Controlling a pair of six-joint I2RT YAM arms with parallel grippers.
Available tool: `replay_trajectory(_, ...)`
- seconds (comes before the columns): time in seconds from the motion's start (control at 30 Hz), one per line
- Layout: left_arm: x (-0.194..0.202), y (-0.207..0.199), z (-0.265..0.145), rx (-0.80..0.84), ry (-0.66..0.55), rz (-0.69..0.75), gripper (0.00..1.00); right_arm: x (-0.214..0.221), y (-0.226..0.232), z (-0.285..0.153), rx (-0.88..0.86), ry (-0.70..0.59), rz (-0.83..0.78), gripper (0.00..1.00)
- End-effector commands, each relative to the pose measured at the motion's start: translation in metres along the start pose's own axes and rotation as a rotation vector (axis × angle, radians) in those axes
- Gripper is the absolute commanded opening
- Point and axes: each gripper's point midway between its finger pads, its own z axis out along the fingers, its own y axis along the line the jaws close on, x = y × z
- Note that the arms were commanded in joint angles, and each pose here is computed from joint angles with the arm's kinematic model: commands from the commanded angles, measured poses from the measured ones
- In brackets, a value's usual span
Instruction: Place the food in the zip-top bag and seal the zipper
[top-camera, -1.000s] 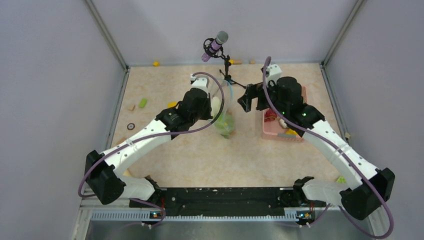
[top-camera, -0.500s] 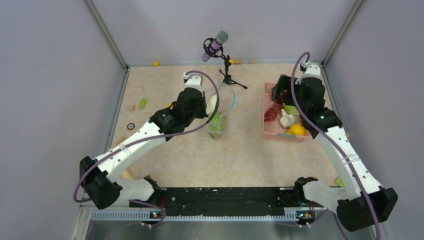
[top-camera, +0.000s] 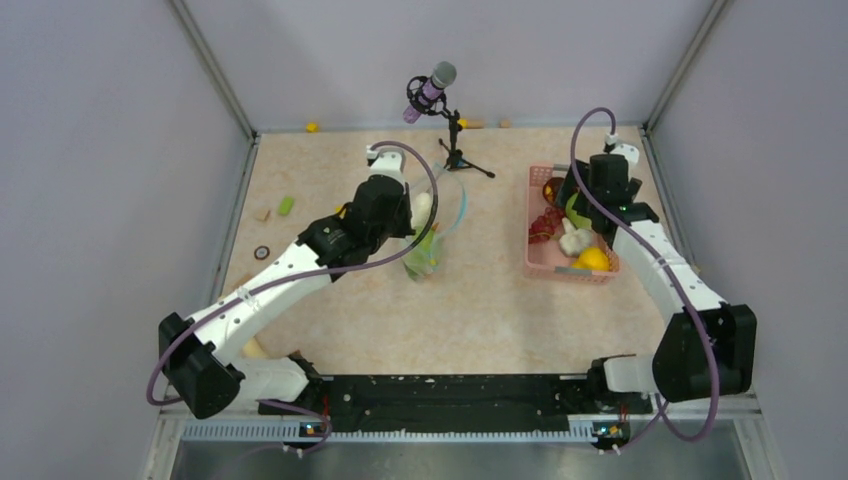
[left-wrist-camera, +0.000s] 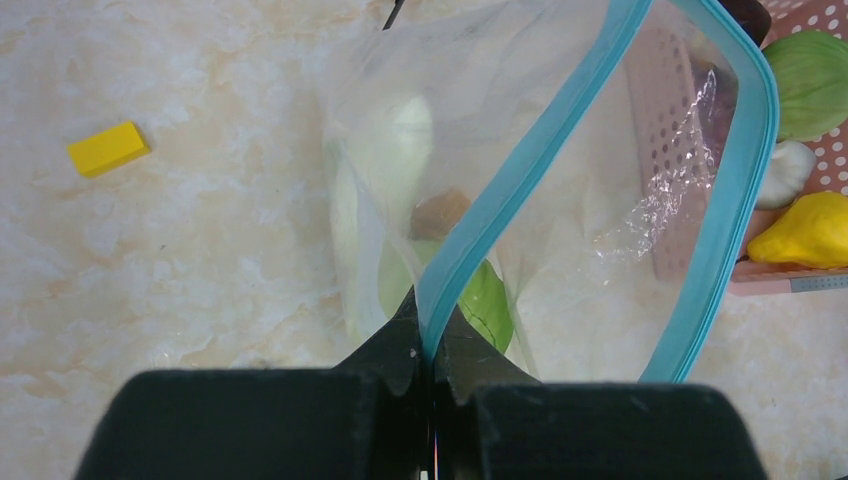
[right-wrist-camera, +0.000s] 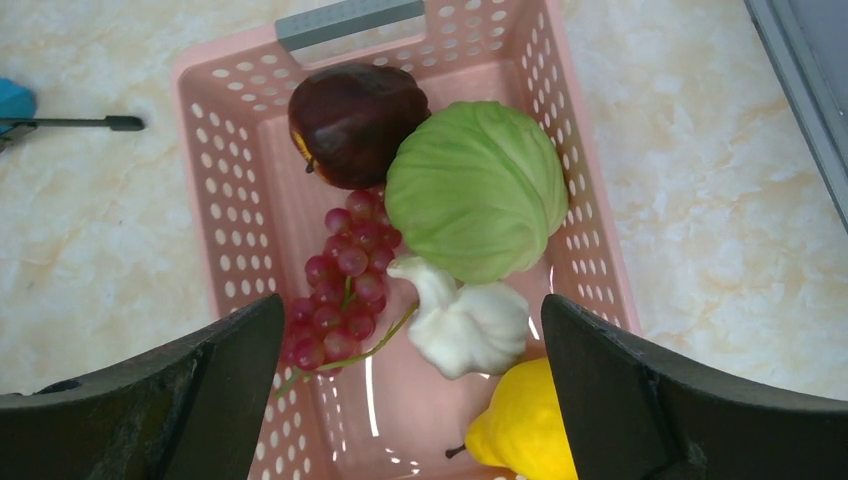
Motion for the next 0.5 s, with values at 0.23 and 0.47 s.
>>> replay_trajectory(0.23,-0.008,-0.010,0.004,0.031,-0.003,-0.010,0.00,-0.002,-0.020,0.056,0.084,-0.056,0.078,0.94)
replay_trajectory(0.47,-0.006,-0.011,0.001,0.054,-0.016,-0.001,0.00,0.019,-0.029,0.087,0.128,-0.007,0.109,0.85)
